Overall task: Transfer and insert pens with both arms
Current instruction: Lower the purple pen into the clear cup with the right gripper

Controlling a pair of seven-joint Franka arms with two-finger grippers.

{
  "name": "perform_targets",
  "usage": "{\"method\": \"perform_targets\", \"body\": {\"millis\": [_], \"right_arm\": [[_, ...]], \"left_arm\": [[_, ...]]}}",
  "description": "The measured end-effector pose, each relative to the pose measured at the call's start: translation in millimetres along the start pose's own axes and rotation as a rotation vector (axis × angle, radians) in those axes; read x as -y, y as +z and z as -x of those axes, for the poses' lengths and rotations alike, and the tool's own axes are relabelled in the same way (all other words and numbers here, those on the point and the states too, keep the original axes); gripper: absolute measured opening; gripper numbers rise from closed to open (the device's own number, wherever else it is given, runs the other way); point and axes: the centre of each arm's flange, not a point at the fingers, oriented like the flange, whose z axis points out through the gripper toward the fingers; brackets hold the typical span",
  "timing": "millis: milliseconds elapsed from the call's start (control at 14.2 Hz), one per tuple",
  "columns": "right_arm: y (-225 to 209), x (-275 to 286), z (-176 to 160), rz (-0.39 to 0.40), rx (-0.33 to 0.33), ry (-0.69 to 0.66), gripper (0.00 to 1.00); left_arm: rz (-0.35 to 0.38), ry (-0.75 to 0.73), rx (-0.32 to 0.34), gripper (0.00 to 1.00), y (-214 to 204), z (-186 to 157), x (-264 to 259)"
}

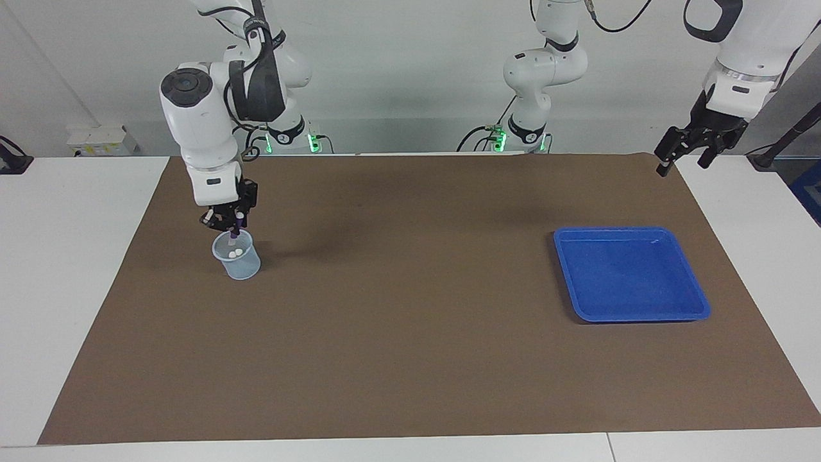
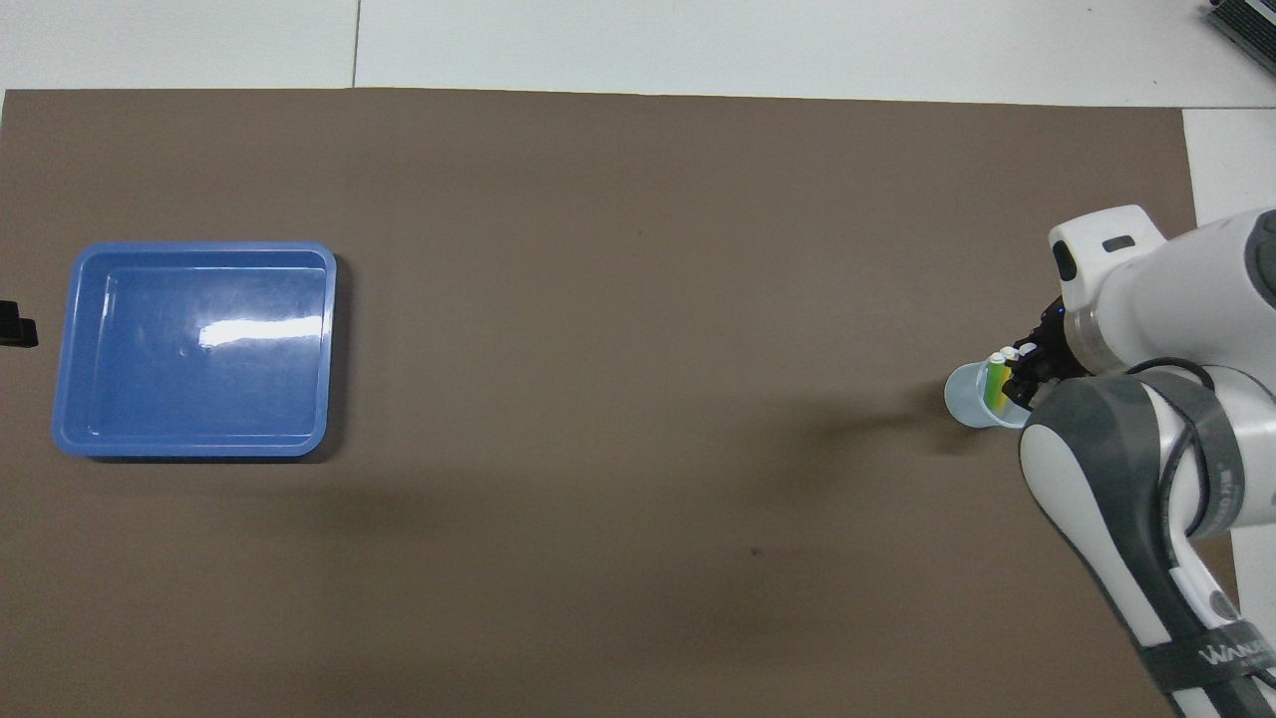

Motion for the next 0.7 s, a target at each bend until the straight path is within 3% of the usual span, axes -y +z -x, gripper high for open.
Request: {"method": "perform_targets", "body": {"millis": [281, 703], "right_arm": [[18.1, -1.7, 15.8, -0.014, 0.009, 0.026, 0.21], [48.8, -4.3, 38.2, -0.066, -0.036, 0.108, 0.21]], "left_arm": [[0.012, 0.002, 0.004, 1.0, 2.8, -5.5, 1.6], [0.012, 0.035, 0.035, 1.0, 4.3, -27.6, -17.6]]}}
